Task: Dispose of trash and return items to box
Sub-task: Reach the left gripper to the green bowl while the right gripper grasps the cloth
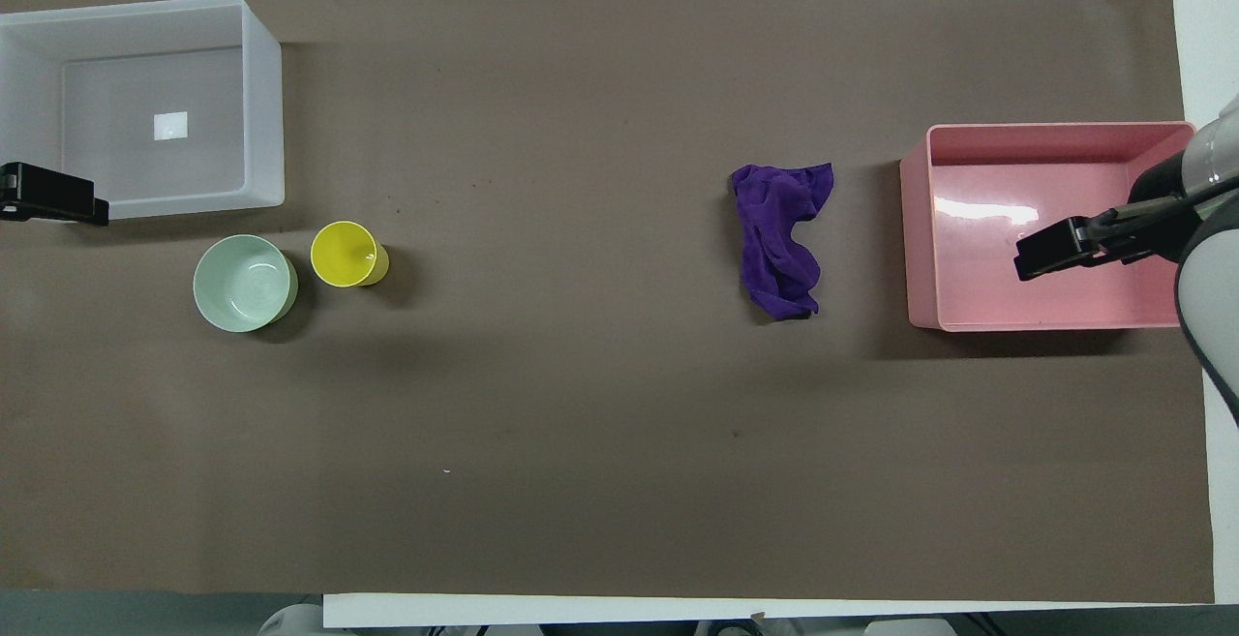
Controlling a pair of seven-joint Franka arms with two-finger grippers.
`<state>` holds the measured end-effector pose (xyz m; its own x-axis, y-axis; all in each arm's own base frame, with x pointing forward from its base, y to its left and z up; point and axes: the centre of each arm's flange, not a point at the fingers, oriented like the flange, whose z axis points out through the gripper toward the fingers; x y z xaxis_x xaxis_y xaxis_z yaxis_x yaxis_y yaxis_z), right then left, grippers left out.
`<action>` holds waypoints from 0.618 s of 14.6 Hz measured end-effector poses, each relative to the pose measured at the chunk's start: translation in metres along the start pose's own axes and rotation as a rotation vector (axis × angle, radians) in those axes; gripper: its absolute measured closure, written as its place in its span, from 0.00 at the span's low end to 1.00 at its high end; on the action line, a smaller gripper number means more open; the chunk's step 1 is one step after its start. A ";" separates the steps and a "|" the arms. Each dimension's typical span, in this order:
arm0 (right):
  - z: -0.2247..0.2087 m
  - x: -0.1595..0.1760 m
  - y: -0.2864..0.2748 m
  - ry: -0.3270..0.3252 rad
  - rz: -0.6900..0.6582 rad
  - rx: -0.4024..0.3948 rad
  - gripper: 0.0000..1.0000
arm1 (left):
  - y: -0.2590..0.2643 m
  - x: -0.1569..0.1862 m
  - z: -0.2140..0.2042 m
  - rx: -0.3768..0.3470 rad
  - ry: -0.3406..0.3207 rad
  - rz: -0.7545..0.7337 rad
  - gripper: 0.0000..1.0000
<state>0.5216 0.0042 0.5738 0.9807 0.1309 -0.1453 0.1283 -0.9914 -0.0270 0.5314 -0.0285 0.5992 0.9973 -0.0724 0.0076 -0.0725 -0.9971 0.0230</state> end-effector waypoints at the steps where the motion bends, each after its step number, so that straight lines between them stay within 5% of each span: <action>1: 0.000 0.001 0.000 0.006 0.001 -0.001 0.00 | 0.000 0.000 0.000 0.000 -0.003 0.005 0.00; 6: 0.003 0.011 -0.007 0.079 0.003 -0.007 0.00 | -0.001 -0.002 0.007 -0.001 -0.023 0.018 0.00; 9: 0.028 0.029 -0.049 0.105 -0.005 -0.012 0.00 | -0.006 -0.020 0.052 -0.003 -0.021 -0.003 0.00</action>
<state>0.5401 0.0566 0.5435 0.9900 0.1347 -0.0410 0.1342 -0.9908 -0.0151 0.5123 -0.0220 0.5467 0.9975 -0.0696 -0.0137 -0.0692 -0.9973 0.0257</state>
